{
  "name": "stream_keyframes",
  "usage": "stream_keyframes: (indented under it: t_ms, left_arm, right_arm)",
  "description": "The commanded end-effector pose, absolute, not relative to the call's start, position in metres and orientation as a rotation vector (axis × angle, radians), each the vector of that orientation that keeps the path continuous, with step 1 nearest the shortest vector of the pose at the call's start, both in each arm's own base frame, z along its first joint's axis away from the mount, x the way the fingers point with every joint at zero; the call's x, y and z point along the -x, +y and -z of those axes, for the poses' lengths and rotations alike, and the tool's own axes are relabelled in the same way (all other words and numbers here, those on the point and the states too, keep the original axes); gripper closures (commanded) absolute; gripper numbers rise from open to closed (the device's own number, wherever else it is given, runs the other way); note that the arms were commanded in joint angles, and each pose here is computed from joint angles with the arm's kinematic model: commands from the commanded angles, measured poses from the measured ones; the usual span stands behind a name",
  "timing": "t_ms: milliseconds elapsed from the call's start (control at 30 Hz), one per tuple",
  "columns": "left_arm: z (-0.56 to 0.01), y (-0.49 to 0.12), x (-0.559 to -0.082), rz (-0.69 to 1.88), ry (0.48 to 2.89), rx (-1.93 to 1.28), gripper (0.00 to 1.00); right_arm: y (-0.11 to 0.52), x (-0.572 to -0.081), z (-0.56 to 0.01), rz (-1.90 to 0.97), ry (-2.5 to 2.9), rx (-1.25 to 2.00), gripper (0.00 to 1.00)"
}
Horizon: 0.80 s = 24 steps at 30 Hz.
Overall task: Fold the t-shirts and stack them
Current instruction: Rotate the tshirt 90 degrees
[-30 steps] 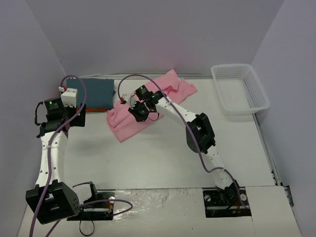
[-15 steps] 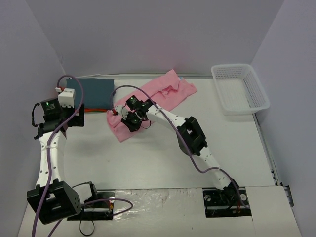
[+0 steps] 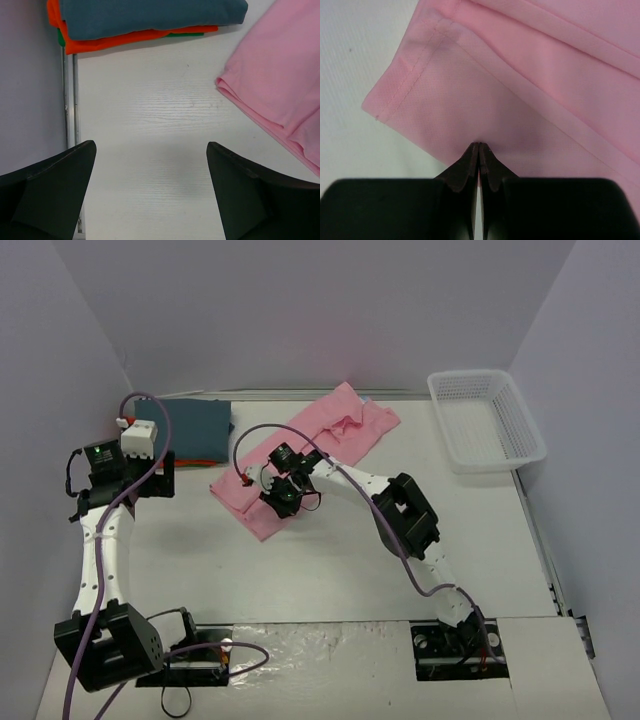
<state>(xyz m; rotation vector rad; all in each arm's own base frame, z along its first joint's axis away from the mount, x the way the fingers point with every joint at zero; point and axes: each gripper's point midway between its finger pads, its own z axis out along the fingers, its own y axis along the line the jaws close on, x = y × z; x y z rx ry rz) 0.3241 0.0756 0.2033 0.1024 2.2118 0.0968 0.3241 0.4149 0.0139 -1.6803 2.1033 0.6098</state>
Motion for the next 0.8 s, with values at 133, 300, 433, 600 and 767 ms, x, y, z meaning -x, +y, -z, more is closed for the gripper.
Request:
stream_keyframes:
  t_ms: [133,300,433,600,767]
  left_arm:
    - [-0.226,0.062,-0.331,-0.012,2.153,-0.161,0.08]
    - [-0.232,0.048,-0.329,0.052,2.156,-0.227,0.08]
    - [-0.231,0.039,-0.327,0.088,2.178,-0.268,0.08]
    - [-0.234,0.027,-0.331,0.097,2.176,-0.317,0.08]
    - [-0.23,0.003,-0.337,0.106,2.188,-0.417,0.07]
  right_arm:
    - [0.327,-0.266,0.002,-0.515,2.33,1.84,1.0]
    - [0.285,-0.254,0.004,-0.473,2.421,1.826,1.0]
    - [0.257,-0.253,0.005,-0.45,2.49,1.777,1.0]
    - [0.221,-0.247,0.007,-0.41,2.57,1.728,1.0]
    - [0.186,-0.256,0.006,-0.341,2.634,1.646,1.0]
